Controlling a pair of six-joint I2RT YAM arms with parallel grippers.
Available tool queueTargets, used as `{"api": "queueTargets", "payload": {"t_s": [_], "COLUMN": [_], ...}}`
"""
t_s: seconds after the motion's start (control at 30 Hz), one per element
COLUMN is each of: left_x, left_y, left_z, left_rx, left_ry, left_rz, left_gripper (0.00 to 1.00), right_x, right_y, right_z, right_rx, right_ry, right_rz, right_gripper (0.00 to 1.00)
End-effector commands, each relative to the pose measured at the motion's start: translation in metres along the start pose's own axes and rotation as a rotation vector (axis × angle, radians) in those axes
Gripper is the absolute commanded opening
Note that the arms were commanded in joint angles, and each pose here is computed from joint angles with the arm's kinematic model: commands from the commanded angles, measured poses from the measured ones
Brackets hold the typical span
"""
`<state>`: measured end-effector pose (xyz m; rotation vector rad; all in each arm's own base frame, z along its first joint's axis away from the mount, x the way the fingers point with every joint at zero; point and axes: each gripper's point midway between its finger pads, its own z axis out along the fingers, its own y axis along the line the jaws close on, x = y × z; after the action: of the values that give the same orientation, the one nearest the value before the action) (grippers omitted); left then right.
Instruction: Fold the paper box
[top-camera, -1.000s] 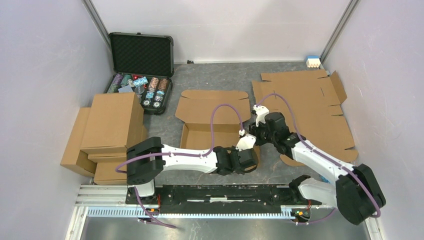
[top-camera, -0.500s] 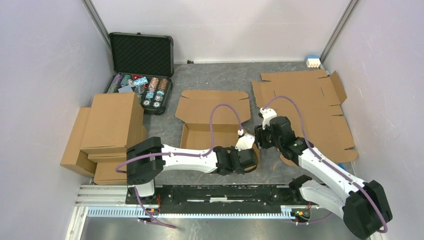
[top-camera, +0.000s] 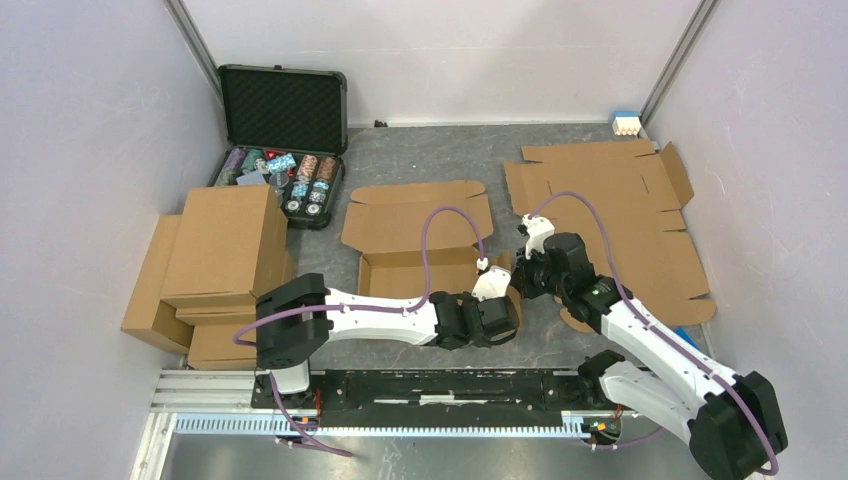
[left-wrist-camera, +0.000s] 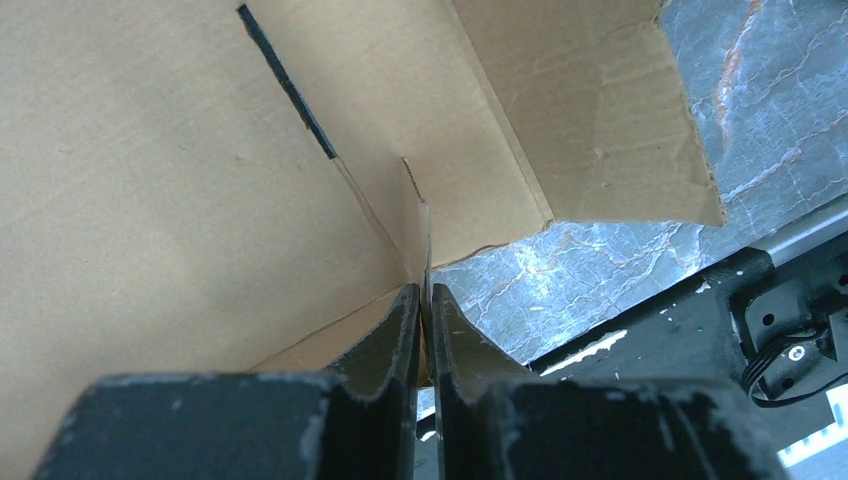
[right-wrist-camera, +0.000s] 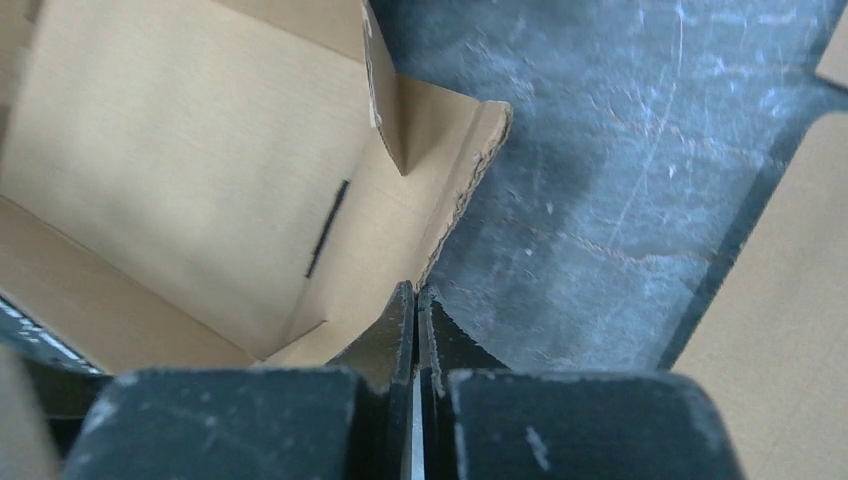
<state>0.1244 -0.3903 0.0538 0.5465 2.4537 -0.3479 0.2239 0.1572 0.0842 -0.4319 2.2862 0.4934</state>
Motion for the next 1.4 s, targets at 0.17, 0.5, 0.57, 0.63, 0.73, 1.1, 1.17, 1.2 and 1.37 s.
{"api": "queueTargets", "payload": {"t_s": [0.17,0.5,0.57,0.63,0.73,1.1,1.17,1.2,1.37], "left_x": [-0.014,-0.035,-0.038,-0.042,-0.045,-0.029,-0.021,-0.018,-0.002], "left_y": [-0.016,-0.009,-0.001,0.019,0.064,0.200,0.214,0.219,0.228], "left_z": [0.000,-0.044,-0.054,-0.064,-0.080,-0.124,-0.119,-0.116,-0.092], "left_rx": [0.018,0.047,0.043,0.004,-0.068,-0.269,-0.280,-0.284,-0.255], "left_ry": [-0.024,-0.012,-0.004,0.001,-0.003,-0.057,-0.053,-0.049,-0.017], "left_rz": [-0.046,0.006,0.009,-0.001,-0.046,-0.272,-0.307,-0.326,-0.381], "left_gripper": [0.17,0.79,0.81,0.82,0.82,0.81,0.78,0.77,0.69], "right_x": [-0.051,-0.051,-0.052,-0.051,-0.051,-0.057,-0.058,-0.057,-0.057], "right_y": [0.029,0.000,-0.002,-0.004,-0.007,-0.014,-0.012,-0.009,0.000], "right_z": [-0.022,-0.021,-0.020,-0.020,-0.020,-0.022,-0.021,-0.020,-0.015], "right_rx": [-0.117,0.043,0.054,0.062,0.081,0.117,0.113,0.094,0.044], "right_ry": [-0.125,-0.092,-0.088,-0.079,-0.073,-0.073,-0.071,-0.067,-0.054], "right_rz": [0.006,-0.052,-0.060,-0.065,-0.076,-0.093,-0.086,-0.084,-0.068], "right_gripper": [0.00,0.00,0.00,0.00,0.00,0.00,0.00,0.00,0.00]}}
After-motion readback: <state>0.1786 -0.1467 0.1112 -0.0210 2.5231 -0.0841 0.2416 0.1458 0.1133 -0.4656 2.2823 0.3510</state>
